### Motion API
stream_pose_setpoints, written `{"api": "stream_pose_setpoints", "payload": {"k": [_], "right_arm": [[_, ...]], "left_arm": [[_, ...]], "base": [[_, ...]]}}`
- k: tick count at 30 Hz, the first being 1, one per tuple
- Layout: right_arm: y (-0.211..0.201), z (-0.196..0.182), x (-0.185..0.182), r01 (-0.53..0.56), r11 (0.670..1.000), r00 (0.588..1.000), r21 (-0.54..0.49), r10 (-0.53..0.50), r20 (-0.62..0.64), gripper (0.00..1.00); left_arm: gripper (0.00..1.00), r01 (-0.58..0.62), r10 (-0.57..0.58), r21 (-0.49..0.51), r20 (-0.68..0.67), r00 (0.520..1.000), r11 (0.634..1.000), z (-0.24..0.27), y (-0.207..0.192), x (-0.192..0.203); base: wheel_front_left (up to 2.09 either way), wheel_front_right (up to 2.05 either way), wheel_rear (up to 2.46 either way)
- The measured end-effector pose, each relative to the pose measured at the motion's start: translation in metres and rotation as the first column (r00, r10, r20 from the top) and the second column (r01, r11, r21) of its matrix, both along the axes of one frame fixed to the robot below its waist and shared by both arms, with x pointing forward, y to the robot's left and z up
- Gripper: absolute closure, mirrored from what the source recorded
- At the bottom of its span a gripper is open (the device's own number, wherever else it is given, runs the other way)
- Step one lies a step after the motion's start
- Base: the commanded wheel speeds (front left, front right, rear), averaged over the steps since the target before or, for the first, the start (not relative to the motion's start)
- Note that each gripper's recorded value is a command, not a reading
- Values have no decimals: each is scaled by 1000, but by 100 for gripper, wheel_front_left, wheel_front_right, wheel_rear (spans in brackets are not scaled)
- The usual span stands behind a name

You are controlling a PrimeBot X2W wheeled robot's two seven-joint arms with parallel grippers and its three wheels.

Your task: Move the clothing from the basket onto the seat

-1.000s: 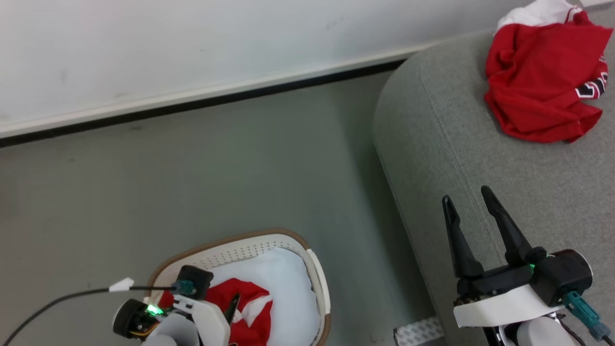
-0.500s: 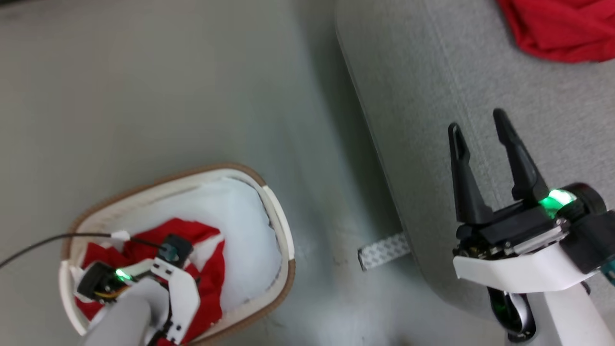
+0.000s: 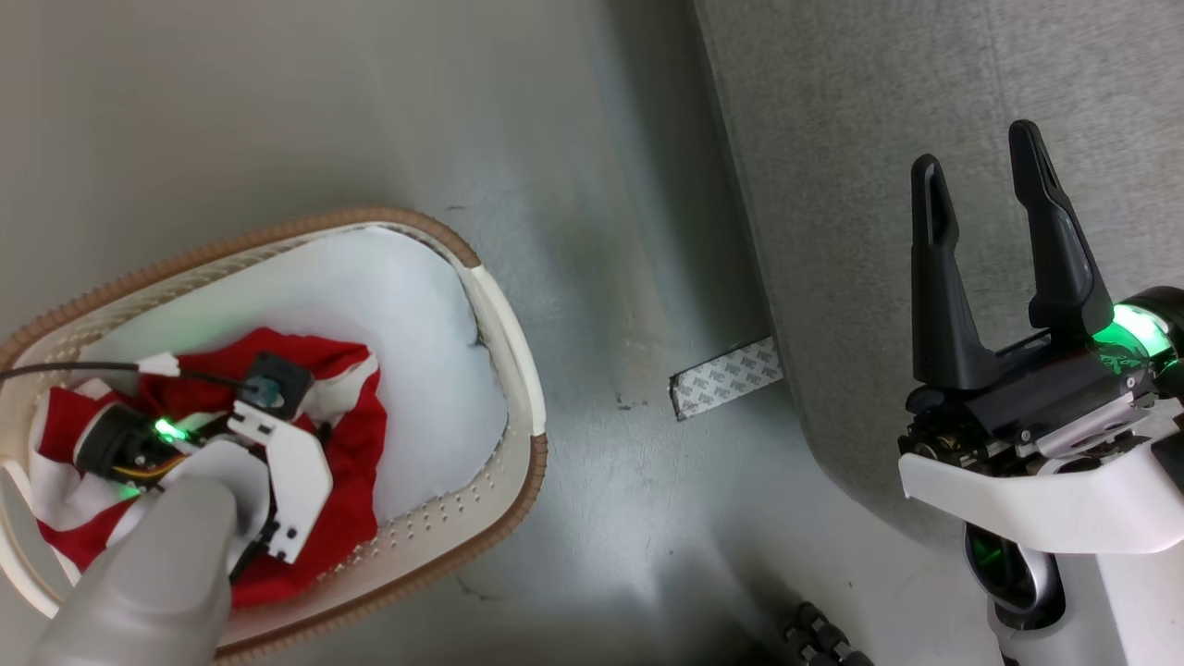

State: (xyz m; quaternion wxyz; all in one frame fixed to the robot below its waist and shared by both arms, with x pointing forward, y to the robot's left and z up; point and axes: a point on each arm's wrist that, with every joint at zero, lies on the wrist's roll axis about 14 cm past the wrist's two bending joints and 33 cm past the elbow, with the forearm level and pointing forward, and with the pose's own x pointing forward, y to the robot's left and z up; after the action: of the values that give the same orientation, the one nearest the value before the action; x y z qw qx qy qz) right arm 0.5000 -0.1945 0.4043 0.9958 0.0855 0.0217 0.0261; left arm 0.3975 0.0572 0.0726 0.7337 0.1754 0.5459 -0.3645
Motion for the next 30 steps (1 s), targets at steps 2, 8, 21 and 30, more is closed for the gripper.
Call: {"api": "stream_pose_setpoints", "payload": {"k": [2, 8, 21, 30], "right_arm": [[-1, -9, -1, 2, 1000, 1000, -2, -2, -19, 0], [2, -23, 0, -6, 1000, 999, -8, 6, -43, 0], [8, -11, -5, -12, 1000, 999, -4, 12, -35, 0], [13, 9, -31, -10, 1000, 999, -7, 9, -41, 0]], "left_arm": [[0, -5, 5, -10, 2, 1000, 1000, -6, -1, 1], [81, -36, 37, -42, 23, 999, 998, -13, 0, 3], [100, -154, 168, -150, 87, 982, 977, 34, -10, 8], [100, -255, 304, -257, 177, 936, 932, 111, -12, 10]], "base": [[0, 0, 0], [11, 11, 11], [0, 0, 0], [0, 0, 0]]}}
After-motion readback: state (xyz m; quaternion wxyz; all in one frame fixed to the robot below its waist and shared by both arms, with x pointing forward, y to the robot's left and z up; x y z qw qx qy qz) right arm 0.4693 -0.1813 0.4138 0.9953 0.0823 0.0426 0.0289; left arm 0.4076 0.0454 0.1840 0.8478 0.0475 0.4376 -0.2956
